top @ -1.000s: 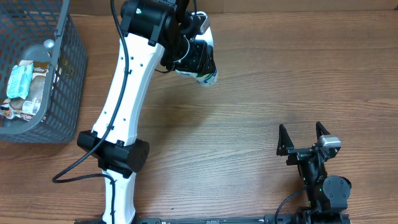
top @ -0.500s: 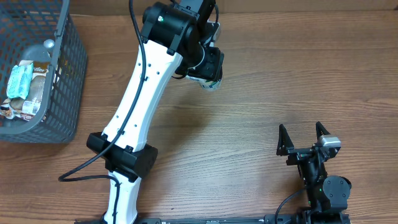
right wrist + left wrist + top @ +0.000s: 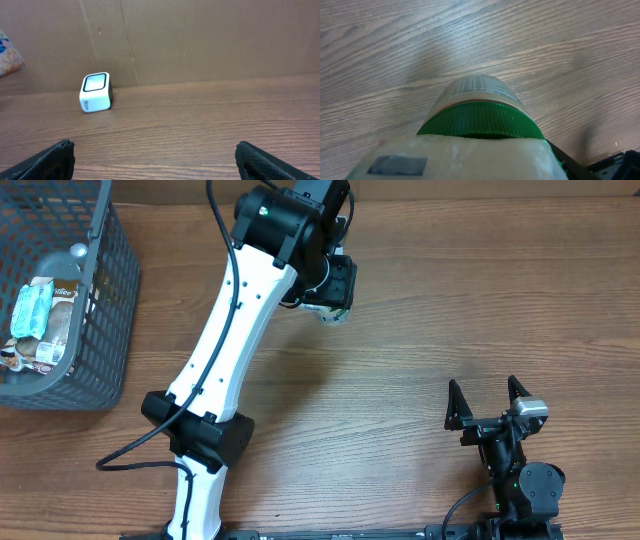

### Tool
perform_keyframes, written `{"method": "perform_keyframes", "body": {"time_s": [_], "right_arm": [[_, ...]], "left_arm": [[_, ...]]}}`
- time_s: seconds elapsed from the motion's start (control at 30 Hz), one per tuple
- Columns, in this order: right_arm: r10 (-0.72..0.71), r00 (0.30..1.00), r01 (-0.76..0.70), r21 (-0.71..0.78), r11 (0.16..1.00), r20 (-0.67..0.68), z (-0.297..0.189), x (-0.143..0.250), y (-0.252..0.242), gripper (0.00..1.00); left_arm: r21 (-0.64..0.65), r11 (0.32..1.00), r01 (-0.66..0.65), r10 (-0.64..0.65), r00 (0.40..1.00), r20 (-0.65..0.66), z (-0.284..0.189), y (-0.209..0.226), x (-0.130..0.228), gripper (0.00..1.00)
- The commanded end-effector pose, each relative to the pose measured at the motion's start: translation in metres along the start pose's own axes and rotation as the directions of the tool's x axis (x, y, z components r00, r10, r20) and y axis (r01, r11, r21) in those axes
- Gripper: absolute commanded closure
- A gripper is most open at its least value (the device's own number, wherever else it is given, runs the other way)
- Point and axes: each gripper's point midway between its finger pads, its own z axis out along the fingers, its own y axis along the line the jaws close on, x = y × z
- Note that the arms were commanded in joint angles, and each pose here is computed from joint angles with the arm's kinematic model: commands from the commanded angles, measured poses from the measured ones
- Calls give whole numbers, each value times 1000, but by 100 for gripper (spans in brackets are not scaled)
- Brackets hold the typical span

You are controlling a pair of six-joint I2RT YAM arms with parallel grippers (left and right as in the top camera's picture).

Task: Scan the item barcode
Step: 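Lift the jar out and carry it toward the white scanner, then hold the jar in front of the scanner, rotating it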

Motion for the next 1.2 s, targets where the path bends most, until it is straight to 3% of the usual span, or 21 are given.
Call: {"method": "perform_keyframes", "body": {"time_s": [0.0,0.47,0.7,0.87,1.17], "right_arm": [[-1,1000,1,-11,1000,2,0,2,2,0],[-1,1000,1,-11,1000,2,0,2,2,0],[-1,1000,1,-11,1000,2,0,2,2,0],[-1,1000,1,-11,1000,2,0,2,2,0],[-1,1000,1,-11,1000,2,0,2,2,0]], "left_arm": [[-2,1000,9,-9,1000,12,-5,-4,5,92],[-37,999,15,-17,998,-67,57,6,10,95],[-120,993,0,-8,998,-66,79,19,12,95],[-124,991,42,-50,996,-68,96,11,18,96],[-116,993,11,-15,999,-37,127,-20,26,95]]}}
